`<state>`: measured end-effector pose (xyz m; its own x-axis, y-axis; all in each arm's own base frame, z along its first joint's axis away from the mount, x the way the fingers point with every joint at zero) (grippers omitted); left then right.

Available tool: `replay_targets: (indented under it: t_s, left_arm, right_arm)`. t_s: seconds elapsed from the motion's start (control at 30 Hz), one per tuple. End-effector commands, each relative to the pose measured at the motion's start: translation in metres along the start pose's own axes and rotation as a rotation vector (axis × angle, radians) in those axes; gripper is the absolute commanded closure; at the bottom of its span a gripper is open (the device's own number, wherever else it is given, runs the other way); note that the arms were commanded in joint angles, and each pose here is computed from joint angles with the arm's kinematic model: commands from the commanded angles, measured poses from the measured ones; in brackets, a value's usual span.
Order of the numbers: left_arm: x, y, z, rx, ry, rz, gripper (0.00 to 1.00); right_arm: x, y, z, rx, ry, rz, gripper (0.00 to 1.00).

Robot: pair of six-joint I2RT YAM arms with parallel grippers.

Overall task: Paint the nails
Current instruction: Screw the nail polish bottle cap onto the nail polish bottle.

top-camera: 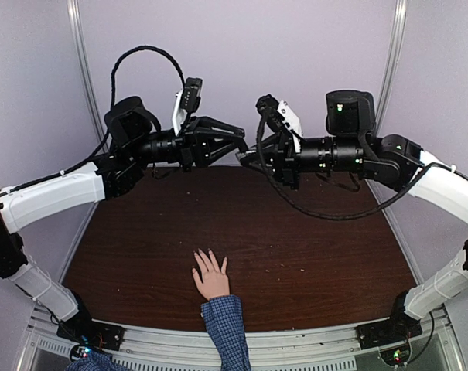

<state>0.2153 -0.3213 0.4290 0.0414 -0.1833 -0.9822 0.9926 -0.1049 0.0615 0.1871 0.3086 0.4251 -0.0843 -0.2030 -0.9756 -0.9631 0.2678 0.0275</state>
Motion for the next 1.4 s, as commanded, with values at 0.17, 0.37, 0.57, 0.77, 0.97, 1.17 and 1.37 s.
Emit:
replay_targets:
  t_s: [0.17, 0.37, 0.57, 0.77, 0.97, 1.17, 1.37]
  left_arm:
    - [0.013, 0.03, -0.007, -0.307, -0.005, -0.052, 0.7]
    - [0.02, 0.039, 0.001, -0.348, -0.012, -0.101, 0.7]
    - [0.028, 0.049, 0.008, -0.37, -0.021, -0.167, 0.7]
    - [0.03, 0.052, 0.011, -0.368, -0.02, -0.184, 0.84]
    - [0.029, 0.046, 0.008, -0.35, -0.004, -0.154, 1.0]
    - [0.02, 0.031, 0.01, -0.22, 0.004, -0.094, 1.0]
    - [0.015, 0.019, 0.014, -0.06, 0.018, -0.067, 1.0]
  right_arm:
    - [0.002, -0.024, 0.004, 0.355, -0.01, -0.023, 1.0]
    - [0.006, -0.028, 0.011, 0.467, 0.014, -0.04, 1.0]
    - [0.006, -0.027, 0.02, 0.524, 0.05, -0.054, 1.0]
    - [0.006, -0.028, 0.02, 0.558, 0.058, -0.062, 1.0]
    - [0.004, -0.023, 0.013, 0.51, 0.039, -0.077, 1.0]
    - [-0.004, -0.008, 0.001, 0.255, -0.048, -0.053, 1.0]
    - [-0.014, 0.006, -0.011, 0.023, -0.1, -0.042, 1.0]
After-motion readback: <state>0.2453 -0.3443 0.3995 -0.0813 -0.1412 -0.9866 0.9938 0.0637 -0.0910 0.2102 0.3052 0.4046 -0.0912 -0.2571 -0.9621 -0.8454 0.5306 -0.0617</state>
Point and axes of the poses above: each gripper's point midway between its finger pads, its own z axis out along the fingers, its own y axis along the line the jaws close on, x = y × z, the point moved 8 cm from there along -z, back along the fingers, and after that the axes turned 7 degrees about z, right-handed, at the moved point
